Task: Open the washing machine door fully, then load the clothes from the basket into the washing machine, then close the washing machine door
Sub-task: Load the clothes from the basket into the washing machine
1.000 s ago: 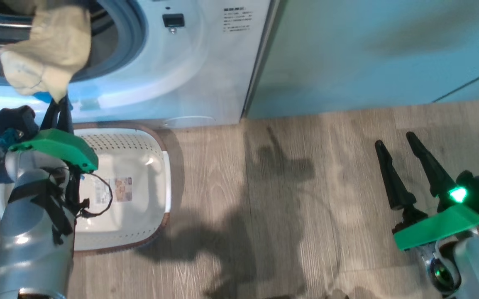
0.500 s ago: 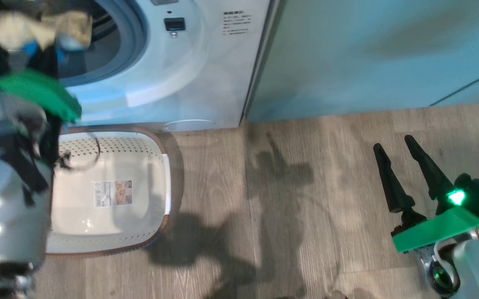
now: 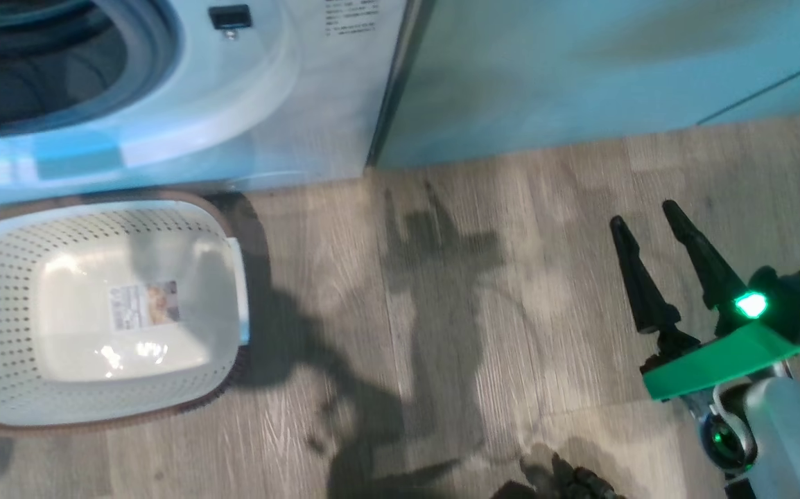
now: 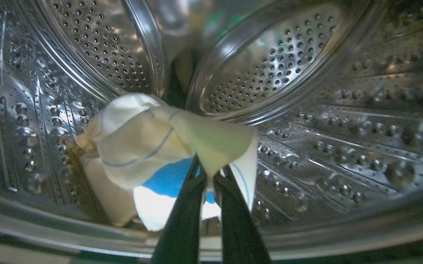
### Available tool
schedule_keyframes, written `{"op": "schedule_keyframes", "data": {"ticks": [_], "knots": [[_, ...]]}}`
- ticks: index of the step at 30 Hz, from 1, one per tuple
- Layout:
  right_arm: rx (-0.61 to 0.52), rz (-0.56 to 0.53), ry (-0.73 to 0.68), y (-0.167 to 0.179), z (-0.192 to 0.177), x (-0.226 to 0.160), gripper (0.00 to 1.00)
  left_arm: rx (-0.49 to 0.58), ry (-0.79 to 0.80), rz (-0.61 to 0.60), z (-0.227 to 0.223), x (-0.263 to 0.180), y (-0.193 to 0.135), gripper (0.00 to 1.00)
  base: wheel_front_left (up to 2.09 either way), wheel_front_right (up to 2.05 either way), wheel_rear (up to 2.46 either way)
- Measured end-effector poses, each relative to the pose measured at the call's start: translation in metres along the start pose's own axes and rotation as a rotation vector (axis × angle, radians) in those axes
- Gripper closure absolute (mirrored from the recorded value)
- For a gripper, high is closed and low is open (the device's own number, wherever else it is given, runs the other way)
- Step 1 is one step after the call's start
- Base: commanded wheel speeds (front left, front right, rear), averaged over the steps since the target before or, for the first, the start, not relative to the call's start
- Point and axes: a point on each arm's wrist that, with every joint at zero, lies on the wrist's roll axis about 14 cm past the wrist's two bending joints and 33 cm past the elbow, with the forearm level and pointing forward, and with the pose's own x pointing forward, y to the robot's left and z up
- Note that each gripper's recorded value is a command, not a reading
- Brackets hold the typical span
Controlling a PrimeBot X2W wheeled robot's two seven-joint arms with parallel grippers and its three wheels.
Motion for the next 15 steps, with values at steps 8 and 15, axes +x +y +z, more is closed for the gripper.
{"op": "schedule_keyframes", "data": {"ticks": [8, 15], "knots": [[-0.003, -0.010, 0.027, -0.004, -0.011, 0.013, 0.00, 0.026, -0.053, 0.065, 0.005, 0.041, 0.017, 1.00, 0.00, 0.00, 0.00], [-0.018, -0.027, 0.051, -0.012, -0.019, 0.018, 0.00, 0.062, -0.200, 0.117, 0.015, 0.063, 0.031, 1.00, 0.00, 0.00, 0.00]]}}
